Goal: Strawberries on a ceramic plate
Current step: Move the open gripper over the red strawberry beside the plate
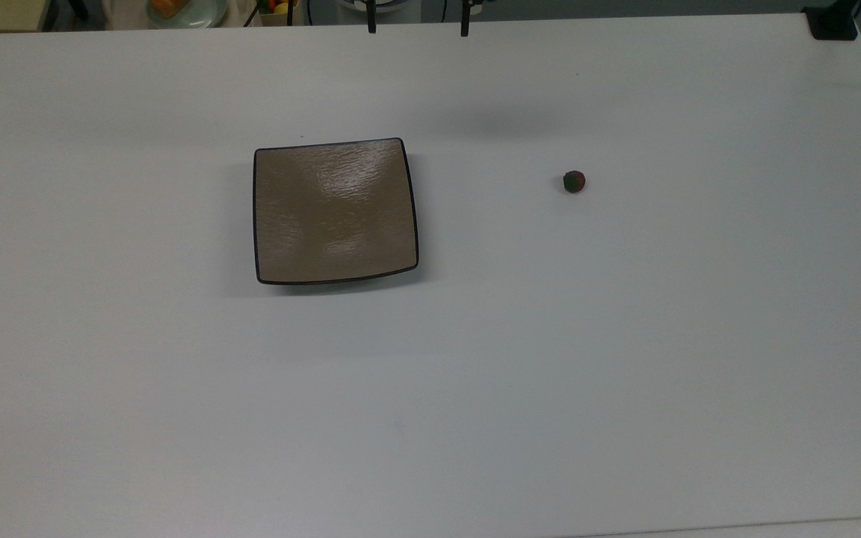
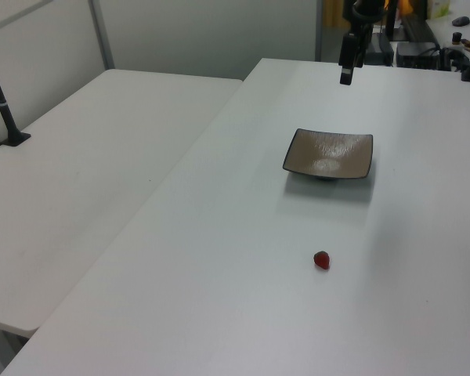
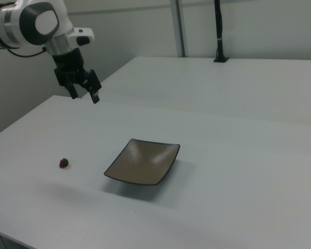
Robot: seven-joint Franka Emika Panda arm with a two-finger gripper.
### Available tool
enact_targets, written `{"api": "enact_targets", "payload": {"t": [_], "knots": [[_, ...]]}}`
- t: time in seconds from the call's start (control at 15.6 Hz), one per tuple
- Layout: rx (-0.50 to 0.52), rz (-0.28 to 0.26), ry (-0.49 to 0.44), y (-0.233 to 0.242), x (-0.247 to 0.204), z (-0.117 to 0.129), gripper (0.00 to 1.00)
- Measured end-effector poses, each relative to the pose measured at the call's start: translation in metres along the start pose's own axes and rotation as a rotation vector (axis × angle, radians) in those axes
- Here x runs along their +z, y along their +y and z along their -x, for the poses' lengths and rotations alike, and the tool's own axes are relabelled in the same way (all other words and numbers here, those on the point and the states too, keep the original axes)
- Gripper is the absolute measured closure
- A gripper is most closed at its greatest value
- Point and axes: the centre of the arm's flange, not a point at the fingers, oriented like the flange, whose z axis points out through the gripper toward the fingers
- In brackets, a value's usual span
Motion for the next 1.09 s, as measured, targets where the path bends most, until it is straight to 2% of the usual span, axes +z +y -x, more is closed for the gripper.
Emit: {"api": "enact_targets", "payload": {"t": [0.77, 1.09], "knots": [[-0.017, 0.004, -0.026, -0.010, 0.014, -0.001, 0.00], [-0.094, 0.015, -0.092, -0.056, 0.053, -0.001, 0.00]]}}
